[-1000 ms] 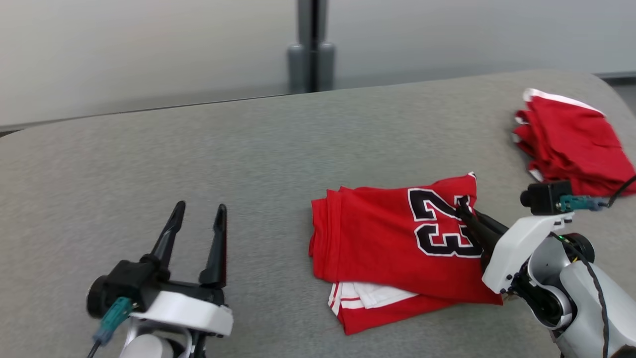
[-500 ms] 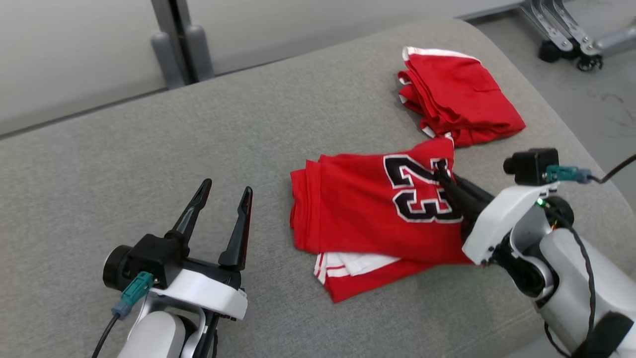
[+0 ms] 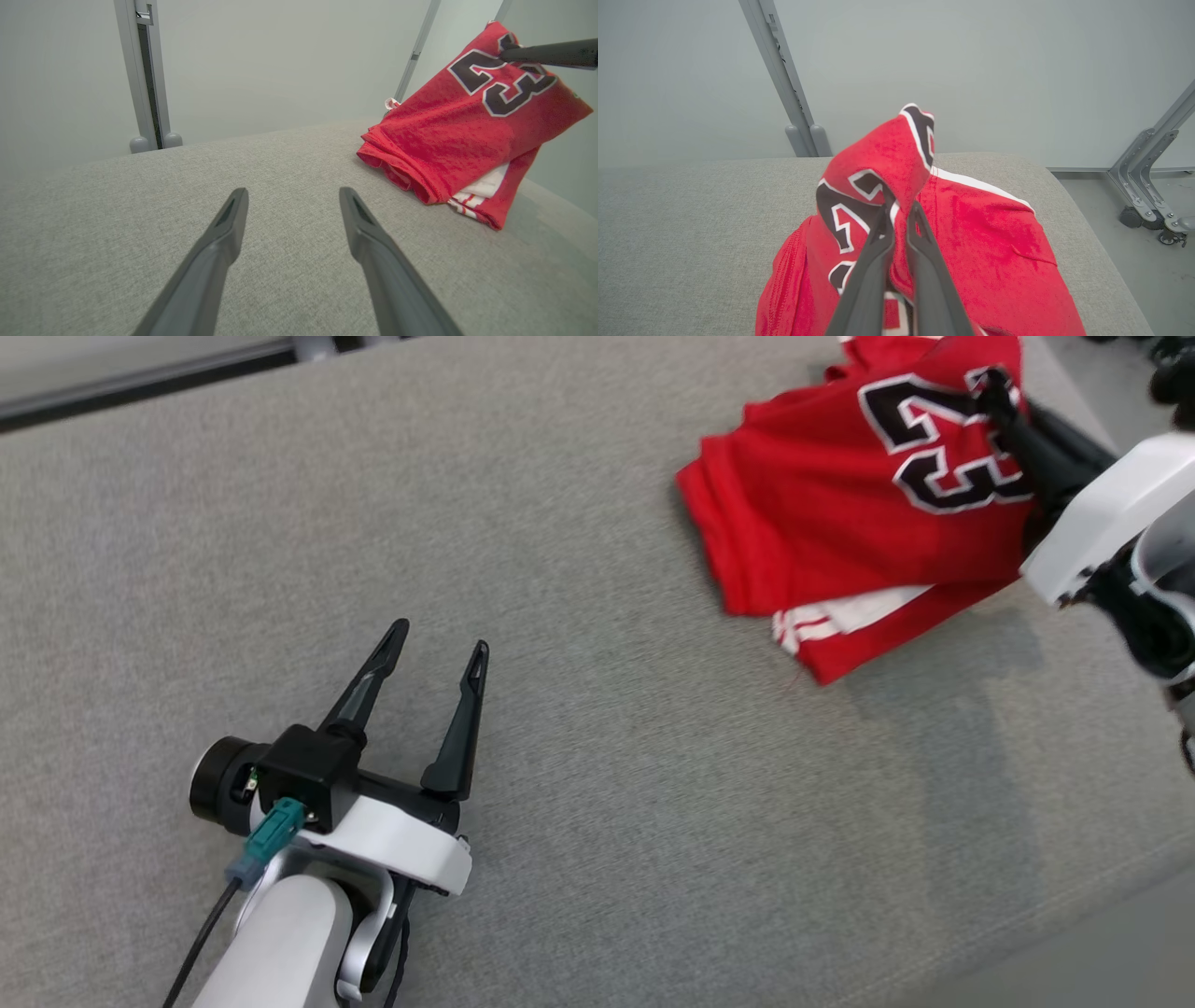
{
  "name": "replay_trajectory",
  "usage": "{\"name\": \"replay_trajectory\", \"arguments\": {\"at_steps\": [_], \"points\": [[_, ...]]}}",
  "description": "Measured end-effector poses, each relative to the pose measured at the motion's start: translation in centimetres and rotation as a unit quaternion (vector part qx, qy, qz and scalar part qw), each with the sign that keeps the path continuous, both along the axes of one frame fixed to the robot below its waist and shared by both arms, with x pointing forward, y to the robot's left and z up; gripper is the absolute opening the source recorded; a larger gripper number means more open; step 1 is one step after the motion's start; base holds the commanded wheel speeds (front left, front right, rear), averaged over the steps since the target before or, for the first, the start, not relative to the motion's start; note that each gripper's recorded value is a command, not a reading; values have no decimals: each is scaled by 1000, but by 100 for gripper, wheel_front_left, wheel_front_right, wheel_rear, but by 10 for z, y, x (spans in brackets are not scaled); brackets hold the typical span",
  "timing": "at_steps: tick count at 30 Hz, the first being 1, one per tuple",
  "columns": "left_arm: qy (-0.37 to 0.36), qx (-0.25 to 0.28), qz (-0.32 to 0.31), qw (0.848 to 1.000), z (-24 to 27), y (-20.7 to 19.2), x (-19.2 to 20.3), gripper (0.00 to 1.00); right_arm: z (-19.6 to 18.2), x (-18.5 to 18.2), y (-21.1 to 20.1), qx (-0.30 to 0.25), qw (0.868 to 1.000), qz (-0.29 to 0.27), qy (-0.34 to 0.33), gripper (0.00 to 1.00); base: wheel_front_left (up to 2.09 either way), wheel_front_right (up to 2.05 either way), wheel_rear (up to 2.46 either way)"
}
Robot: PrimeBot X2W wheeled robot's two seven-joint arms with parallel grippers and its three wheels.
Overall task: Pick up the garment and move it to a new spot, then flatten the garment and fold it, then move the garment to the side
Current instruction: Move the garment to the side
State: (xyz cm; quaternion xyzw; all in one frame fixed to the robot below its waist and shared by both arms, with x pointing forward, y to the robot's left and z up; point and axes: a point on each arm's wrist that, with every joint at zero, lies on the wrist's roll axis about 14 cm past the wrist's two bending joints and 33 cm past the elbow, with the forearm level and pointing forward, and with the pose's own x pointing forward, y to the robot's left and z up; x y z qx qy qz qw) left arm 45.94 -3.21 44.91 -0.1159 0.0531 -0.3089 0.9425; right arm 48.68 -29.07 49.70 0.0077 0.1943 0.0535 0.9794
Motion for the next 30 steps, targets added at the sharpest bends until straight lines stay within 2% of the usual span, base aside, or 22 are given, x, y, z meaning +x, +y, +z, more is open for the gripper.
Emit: {"name": "replay_trajectory", "arguments": {"at_steps": [5,10,14,17,18,19,20,23,30], "points": [[29,13,8,999,-28,9,5,100,-5,31,-14,-12,1000,-4,8,0,0,0,0],[40,21,17,999,-44,17,13,100,-18,46,-46,-52,998,-23,31,0,0,0,0],[43,24,19,999,-52,19,20,100,-38,44,-105,-125,986,-77,83,0,0,0,0],[45,21,27,998,-56,22,25,100,-49,48,-126,-169,975,-95,106,0,0,0,0],[46,21,29,998,-57,23,26,100,-53,51,-127,-175,974,-97,108,25,0,0,0],[45,20,31,998,-58,24,27,100,-57,55,-125,-178,973,-98,105,79,0,0,0],[45,21,33,998,-58,25,28,100,-59,60,-122,-177,974,-99,100,100,0,0,0],[44,21,36,998,-58,27,29,100,-57,70,-118,-189,975,-97,71,100,0,0,0],[34,23,61,997,-49,41,30,100,-22,83,-103,-204,975,-85,-20,100,0,0,0]]}}
